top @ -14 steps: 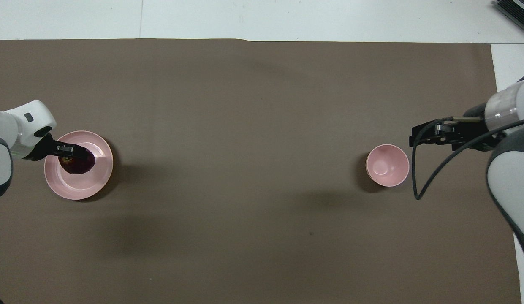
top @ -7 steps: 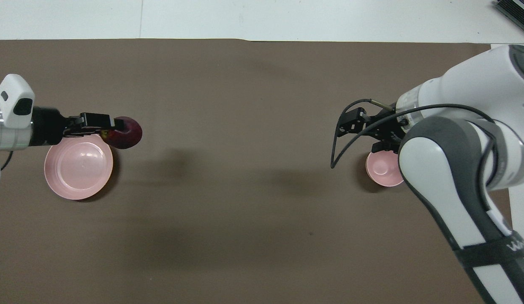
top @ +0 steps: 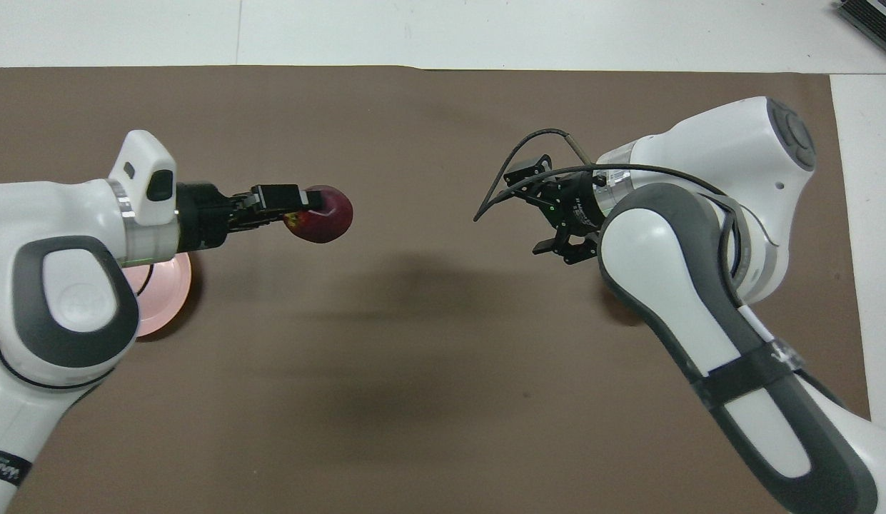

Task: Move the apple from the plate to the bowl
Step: 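Lift the apple with the left gripper while the right gripper approaches, then close the right gripper on the apple held by the left gripper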

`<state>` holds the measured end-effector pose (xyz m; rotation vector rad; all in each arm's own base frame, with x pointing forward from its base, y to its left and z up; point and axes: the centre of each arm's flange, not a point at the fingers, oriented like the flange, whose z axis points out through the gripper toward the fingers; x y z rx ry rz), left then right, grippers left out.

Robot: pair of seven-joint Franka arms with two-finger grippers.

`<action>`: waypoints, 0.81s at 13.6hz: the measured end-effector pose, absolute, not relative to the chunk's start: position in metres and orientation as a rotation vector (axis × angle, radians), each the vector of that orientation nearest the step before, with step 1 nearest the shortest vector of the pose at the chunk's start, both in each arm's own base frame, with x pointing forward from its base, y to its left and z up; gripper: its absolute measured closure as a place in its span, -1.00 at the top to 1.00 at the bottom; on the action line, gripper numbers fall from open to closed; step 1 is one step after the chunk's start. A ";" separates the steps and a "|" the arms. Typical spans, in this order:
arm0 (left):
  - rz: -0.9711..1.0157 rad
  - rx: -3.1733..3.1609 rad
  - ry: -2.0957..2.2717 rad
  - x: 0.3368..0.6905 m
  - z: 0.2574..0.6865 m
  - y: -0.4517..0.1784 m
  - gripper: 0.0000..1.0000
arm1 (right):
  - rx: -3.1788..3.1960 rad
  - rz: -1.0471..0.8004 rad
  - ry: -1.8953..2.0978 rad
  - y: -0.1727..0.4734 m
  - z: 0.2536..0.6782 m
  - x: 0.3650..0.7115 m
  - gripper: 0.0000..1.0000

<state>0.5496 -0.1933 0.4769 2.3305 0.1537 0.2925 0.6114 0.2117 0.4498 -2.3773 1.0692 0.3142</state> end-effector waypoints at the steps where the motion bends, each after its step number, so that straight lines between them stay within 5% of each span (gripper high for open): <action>1: 0.295 2.316 0.166 0.541 0.478 -0.217 0.29 | -2.346 0.319 1.114 0.220 0.451 0.611 1.00; 11: 0.357 2.250 0.187 0.494 0.469 -0.314 0.29 | -2.164 0.424 1.300 0.270 0.447 0.613 1.00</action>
